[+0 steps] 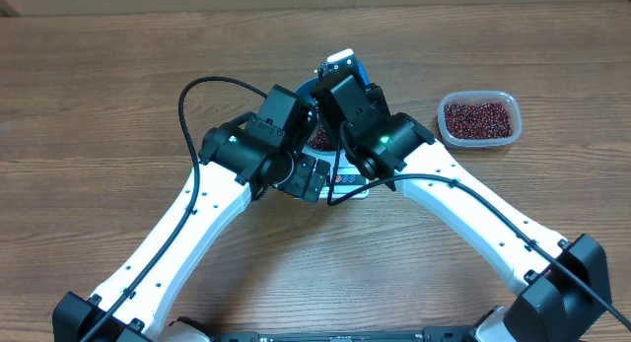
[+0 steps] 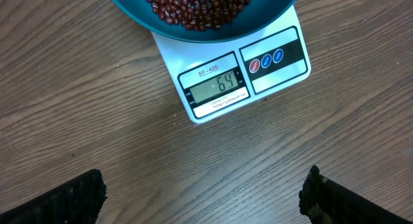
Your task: Scoop item into bowl and weigh 150g on scale
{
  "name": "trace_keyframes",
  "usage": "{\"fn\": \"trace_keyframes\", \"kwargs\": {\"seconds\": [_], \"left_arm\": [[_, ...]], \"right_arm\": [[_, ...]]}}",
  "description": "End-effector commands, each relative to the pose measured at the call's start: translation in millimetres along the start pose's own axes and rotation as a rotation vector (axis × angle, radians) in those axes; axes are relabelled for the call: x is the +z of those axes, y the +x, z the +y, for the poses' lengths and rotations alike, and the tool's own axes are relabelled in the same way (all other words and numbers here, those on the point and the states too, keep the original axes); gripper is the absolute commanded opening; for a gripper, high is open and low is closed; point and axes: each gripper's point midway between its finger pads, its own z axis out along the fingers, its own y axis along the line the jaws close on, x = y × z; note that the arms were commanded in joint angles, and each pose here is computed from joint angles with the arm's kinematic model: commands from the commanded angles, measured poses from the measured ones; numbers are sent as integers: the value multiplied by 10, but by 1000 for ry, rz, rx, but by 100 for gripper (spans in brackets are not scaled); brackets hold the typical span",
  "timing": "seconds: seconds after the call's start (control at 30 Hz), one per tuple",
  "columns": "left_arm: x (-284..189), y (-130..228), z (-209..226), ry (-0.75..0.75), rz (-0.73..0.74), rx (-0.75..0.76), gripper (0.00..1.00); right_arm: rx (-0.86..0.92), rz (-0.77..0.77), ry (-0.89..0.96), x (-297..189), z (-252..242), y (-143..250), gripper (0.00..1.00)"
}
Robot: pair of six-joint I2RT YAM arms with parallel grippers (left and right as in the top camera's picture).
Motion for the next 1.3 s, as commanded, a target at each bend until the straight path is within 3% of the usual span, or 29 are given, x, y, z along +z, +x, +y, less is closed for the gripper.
{"fn": "trace_keyframes", "kwargs": {"seconds": [0.0, 0.6, 1.27], "left_arm": [[-36, -75, -74, 26, -27, 25, 100], [-36, -74, -74, 26, -27, 25, 100], [-36, -78, -75, 26, -28, 25, 100]], "right_arm": [[9, -75, -120, -285, 203, -249, 4], [139, -70, -379, -451, -108, -361, 4], [279, -117, -500, -850, -764, -408, 4]]}}
